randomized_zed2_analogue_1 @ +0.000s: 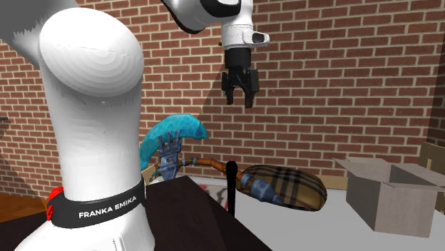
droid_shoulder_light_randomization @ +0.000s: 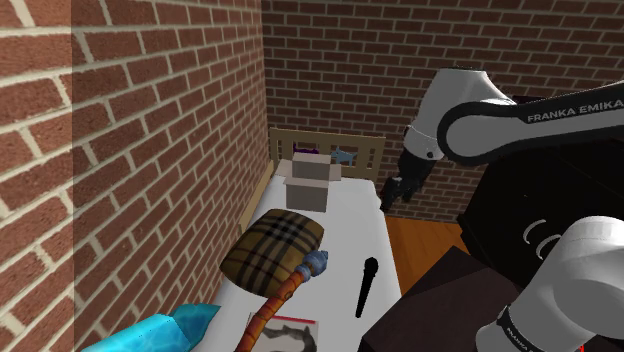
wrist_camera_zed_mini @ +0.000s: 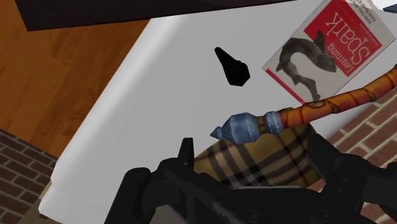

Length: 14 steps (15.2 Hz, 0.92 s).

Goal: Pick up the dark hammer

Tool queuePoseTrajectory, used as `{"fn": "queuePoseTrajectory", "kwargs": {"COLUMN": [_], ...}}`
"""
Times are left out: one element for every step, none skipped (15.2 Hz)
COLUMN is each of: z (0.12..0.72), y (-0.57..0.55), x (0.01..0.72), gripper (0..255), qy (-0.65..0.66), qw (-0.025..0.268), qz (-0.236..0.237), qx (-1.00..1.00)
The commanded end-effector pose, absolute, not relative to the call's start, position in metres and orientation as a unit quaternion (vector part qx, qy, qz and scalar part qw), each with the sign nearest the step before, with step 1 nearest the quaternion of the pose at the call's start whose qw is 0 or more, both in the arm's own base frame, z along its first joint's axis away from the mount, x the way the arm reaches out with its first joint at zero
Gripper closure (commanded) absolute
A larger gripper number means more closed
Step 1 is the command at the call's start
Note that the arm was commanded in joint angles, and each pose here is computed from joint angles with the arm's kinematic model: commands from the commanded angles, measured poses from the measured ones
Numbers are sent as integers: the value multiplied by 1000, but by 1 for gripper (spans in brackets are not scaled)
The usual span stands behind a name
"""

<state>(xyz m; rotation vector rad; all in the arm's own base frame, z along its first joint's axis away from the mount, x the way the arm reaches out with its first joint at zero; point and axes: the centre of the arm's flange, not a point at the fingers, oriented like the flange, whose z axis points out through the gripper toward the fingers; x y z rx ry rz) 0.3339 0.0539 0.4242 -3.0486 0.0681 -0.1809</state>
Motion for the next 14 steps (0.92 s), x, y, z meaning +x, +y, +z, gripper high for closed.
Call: {"fn": "queuePoseTrajectory", "kwargs": {"z": [400,387,374,361,348,336,323,310,297,284,271,258,245,245], "y": [62,65,68,72,75,78,81,84,87,90,92,95,98,98], "x": [337,338,339,340,340,341,342,342,343,344,344,345,345,345], "gripper": [0,0,0,0,0,0,0,0,0,0,0,0,0,0], "qy": [18,16,13,11,9,7,4,2,0,-2,-5,-7,-9,-9], "qw": [39,37,35,33,31,29,27,25,23,21,19,17,15,15], "qz": [-57,-56,-54,-53,-52,-50,-49,-47,-46,-44,-43,-41,-40,-40], "qx": [-997,-998,-998,-998,-998,-998,-998,-999,-999,-999,-999,-999,-999,-999]}}
